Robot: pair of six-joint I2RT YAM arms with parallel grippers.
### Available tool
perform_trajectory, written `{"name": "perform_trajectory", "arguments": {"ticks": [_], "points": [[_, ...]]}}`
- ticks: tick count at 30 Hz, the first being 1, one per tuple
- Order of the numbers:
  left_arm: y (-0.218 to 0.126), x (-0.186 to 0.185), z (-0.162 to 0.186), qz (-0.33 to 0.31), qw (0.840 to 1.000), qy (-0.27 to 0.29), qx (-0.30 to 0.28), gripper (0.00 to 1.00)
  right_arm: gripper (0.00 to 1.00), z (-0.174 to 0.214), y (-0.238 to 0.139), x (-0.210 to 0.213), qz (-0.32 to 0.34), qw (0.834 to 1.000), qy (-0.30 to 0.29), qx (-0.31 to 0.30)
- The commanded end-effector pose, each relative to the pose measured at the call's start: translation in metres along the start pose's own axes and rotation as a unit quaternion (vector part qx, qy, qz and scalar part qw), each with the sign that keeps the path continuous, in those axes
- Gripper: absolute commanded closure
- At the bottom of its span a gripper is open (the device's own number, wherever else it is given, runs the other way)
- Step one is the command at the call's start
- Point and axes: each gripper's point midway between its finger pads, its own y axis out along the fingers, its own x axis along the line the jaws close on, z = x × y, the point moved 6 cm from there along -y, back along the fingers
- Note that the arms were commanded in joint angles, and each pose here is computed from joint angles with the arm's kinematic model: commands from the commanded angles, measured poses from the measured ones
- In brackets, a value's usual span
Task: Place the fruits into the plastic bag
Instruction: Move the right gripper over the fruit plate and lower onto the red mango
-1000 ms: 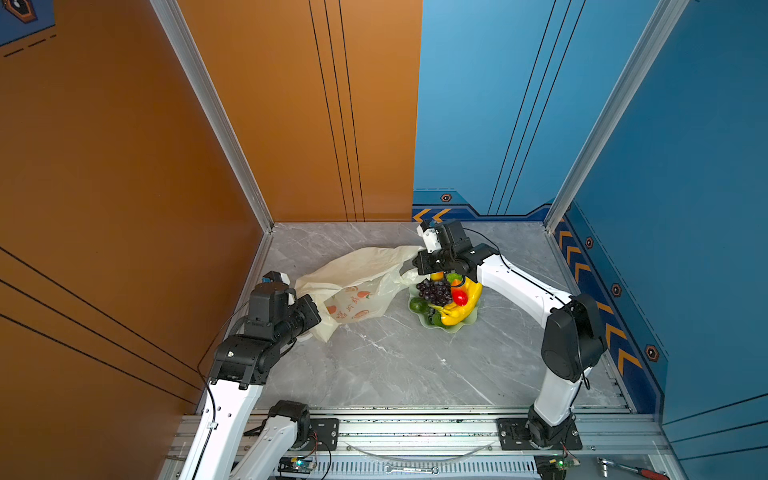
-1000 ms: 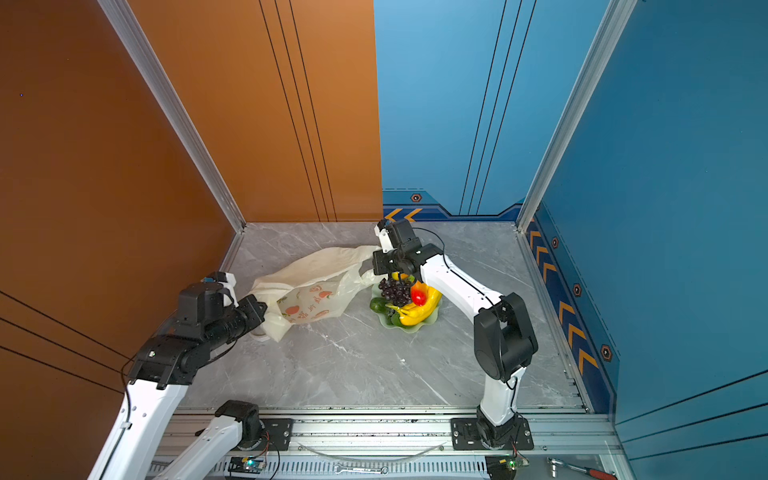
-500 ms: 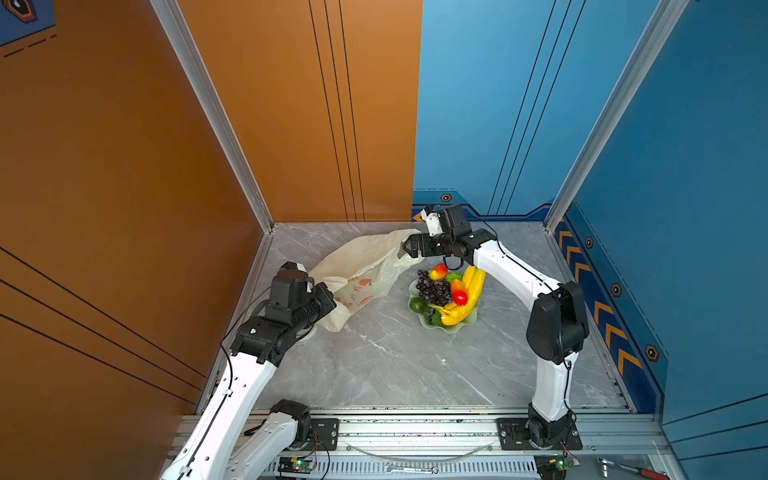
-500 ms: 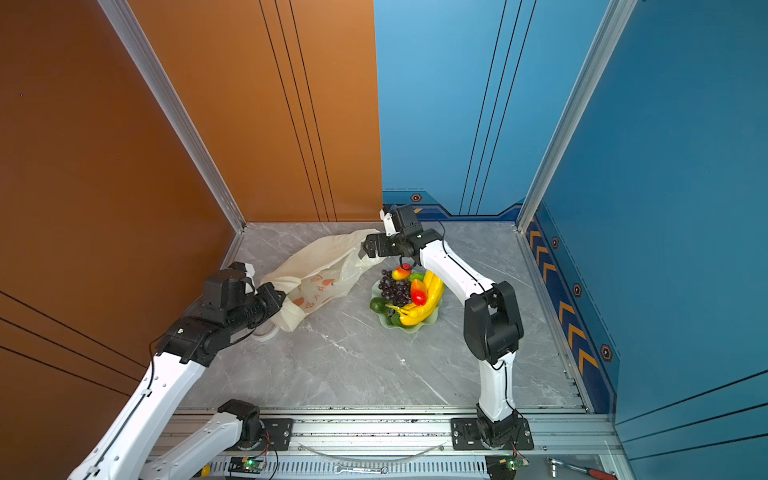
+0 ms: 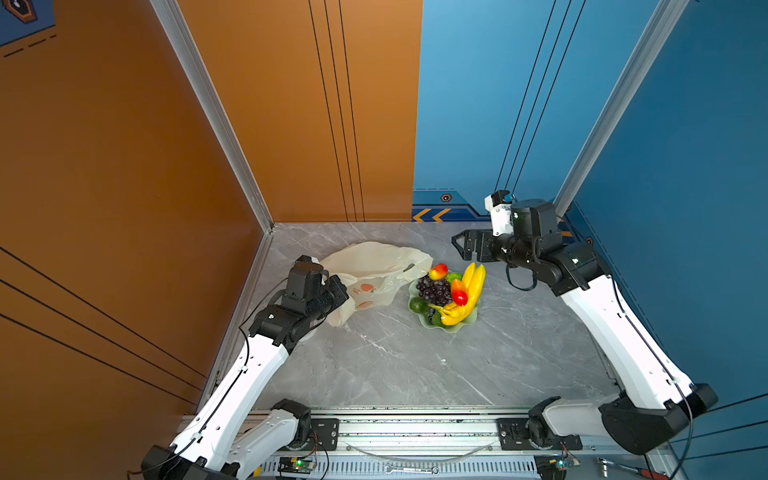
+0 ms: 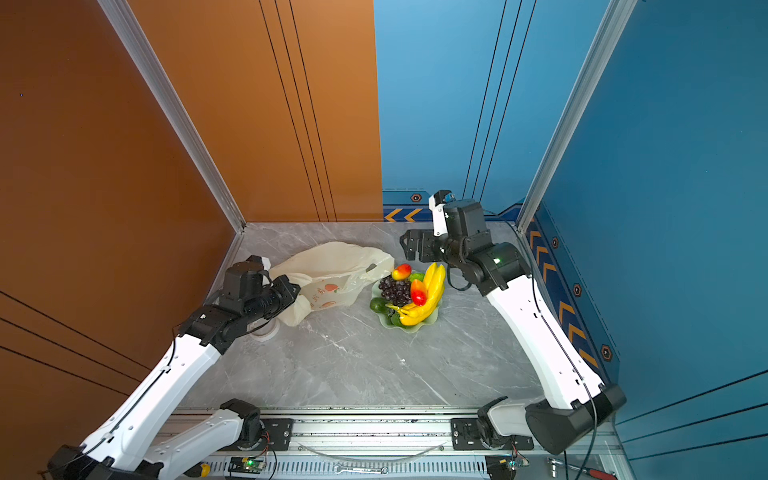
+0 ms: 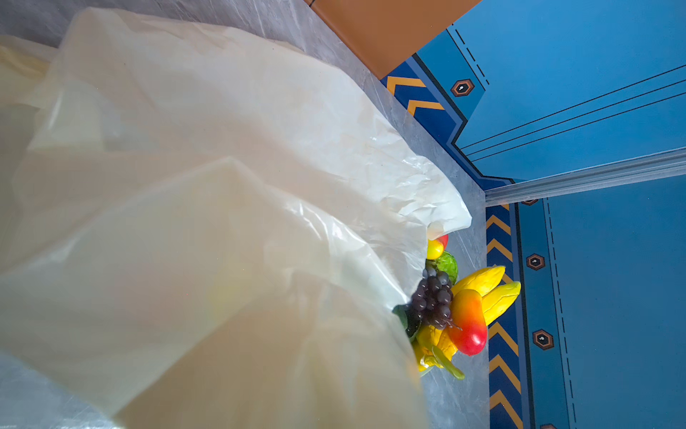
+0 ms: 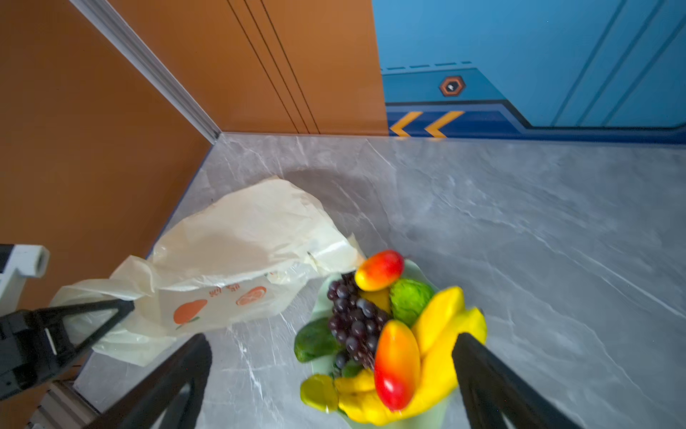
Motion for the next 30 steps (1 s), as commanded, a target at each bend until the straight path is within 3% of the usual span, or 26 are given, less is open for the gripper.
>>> {"name": "perform_trajectory", "arguments": {"ticks": [1,11,20,30], "points": [[-0.006,-0.012,-0.003,0.031,1.0,0.003,-0.007,1.0,0.0,0.063,0.013,-0.031,0.116,0.983,-0.002,0.145],[-0.005,-0.008,0.002,0.031,1.0,-0.001,0.001,1.0,0.09,0.108,0.054,-0.024,0.17,0.954,-0.074,0.235],[-0.005,-0.006,0.005,0.032,0.999,-0.005,0.005,1.0,0.23,0.121,0.098,-0.017,0.155,0.947,-0.069,0.272],[-0.004,-0.005,0.005,0.029,1.0,-0.005,0.006,1.0,0.26,0.122,0.119,-0.029,0.168,0.941,-0.062,0.287]]}}
